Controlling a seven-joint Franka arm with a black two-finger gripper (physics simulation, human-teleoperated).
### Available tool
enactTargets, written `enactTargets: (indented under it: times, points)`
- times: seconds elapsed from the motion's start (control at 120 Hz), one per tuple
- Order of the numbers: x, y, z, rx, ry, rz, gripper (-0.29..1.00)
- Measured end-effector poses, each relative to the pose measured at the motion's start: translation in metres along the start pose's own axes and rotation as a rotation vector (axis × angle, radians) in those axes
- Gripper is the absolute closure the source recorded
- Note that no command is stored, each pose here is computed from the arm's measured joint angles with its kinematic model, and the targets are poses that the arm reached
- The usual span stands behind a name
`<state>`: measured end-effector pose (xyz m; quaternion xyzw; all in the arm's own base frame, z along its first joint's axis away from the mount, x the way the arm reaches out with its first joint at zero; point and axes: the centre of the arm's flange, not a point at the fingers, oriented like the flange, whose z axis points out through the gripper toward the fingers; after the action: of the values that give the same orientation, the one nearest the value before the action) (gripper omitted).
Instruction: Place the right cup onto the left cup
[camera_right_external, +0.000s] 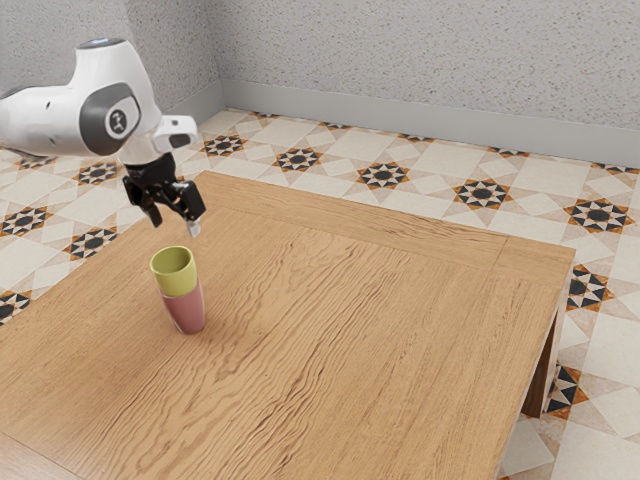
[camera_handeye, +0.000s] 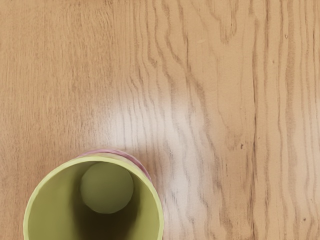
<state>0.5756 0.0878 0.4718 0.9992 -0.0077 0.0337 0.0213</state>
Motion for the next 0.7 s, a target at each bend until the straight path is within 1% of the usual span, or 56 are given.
enactTargets:
  times: [0.125,0.258,0.317,0.433,0.525,0.7]
  points:
    - [0.022,0.033,-0.015,-0.003,0.008,0.064,0.01]
    - [0.054,0.042,-0.039,-0.002,0.019,0.086,0.01]
    - [0.062,0.044,-0.052,-0.002,0.022,0.092,0.01]
    - [0.061,0.047,-0.067,-0.006,0.01,0.099,0.0]
    - [0.054,0.06,-0.077,-0.012,0.004,0.121,0.0]
    - [0.049,0.065,-0.082,-0.017,-0.009,0.129,0.0]
